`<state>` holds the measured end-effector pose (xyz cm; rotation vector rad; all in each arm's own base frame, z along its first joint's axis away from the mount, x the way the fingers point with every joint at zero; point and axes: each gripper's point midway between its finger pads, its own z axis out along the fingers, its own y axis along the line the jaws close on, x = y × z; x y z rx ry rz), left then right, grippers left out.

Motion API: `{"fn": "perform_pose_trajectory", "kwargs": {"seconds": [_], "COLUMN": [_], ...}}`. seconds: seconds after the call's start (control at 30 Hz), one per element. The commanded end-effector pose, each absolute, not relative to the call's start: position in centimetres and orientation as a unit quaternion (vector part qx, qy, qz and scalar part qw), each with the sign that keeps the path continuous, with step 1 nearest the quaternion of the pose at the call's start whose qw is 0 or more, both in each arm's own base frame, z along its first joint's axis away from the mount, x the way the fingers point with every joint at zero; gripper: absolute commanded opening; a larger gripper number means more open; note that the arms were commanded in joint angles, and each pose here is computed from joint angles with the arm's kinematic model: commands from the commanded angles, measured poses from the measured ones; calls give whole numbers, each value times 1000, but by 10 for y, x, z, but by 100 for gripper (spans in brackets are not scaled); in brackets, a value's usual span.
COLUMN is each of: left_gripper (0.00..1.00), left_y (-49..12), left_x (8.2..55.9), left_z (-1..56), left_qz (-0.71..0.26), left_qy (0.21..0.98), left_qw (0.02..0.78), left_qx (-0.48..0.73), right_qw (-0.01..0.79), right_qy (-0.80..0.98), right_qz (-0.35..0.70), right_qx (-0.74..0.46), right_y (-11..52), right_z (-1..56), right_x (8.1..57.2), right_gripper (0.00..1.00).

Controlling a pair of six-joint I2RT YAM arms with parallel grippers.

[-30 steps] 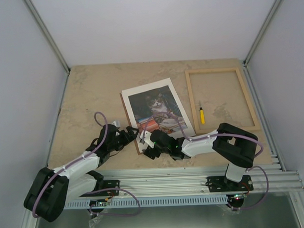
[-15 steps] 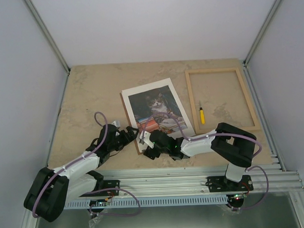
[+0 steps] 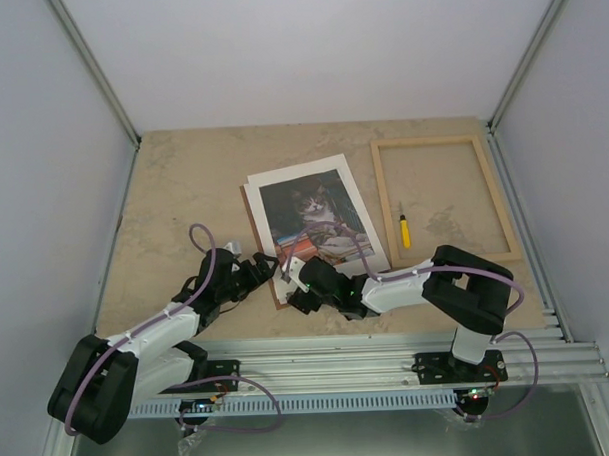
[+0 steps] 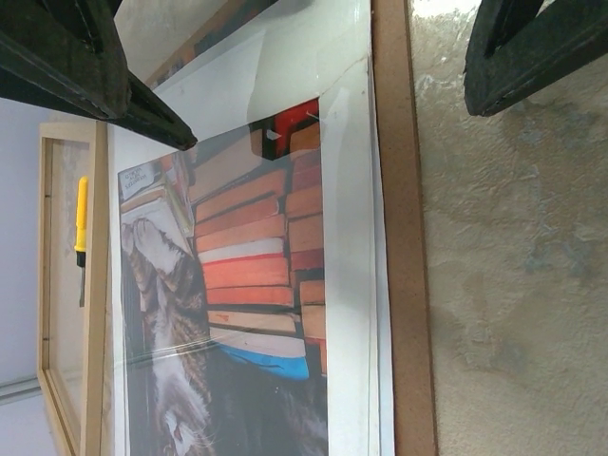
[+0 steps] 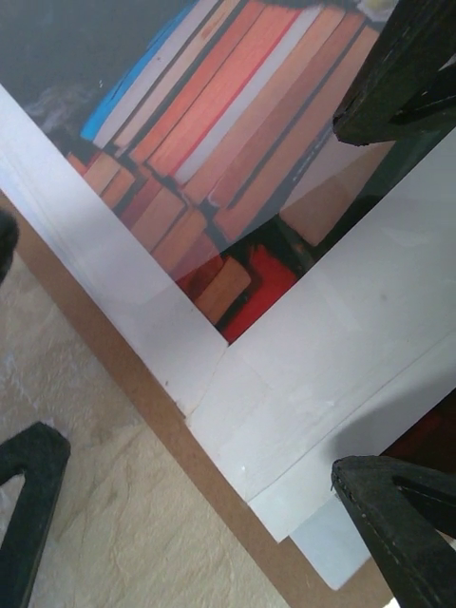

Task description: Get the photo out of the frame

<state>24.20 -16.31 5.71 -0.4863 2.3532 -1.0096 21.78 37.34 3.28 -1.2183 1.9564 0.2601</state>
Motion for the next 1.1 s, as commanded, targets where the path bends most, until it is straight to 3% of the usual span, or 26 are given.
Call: {"fn": "perform_pose_trajectory", "kwargs": {"seconds": [0.0,0.73,1.07], "left_gripper": [98,97,98], "left_y": [-167,-182,-179], "left_x": [243,240,241], "left_z": [64,72,66], "left_qz": [-387,-433,-413], "left_qy": [865,850,858], "left_qw": [269,249,252], "left_qx": [-171,-170,-173], "right_qw": [424,417,401], "right_qy": [789,846,807], "right_qz": [83,81,139], "right_qx": [-437,-324,-411], "right_y": [364,336,359], "right_z": [41,39,50], "right_x": [235,292,261], "right_gripper": [90,90,90]}}
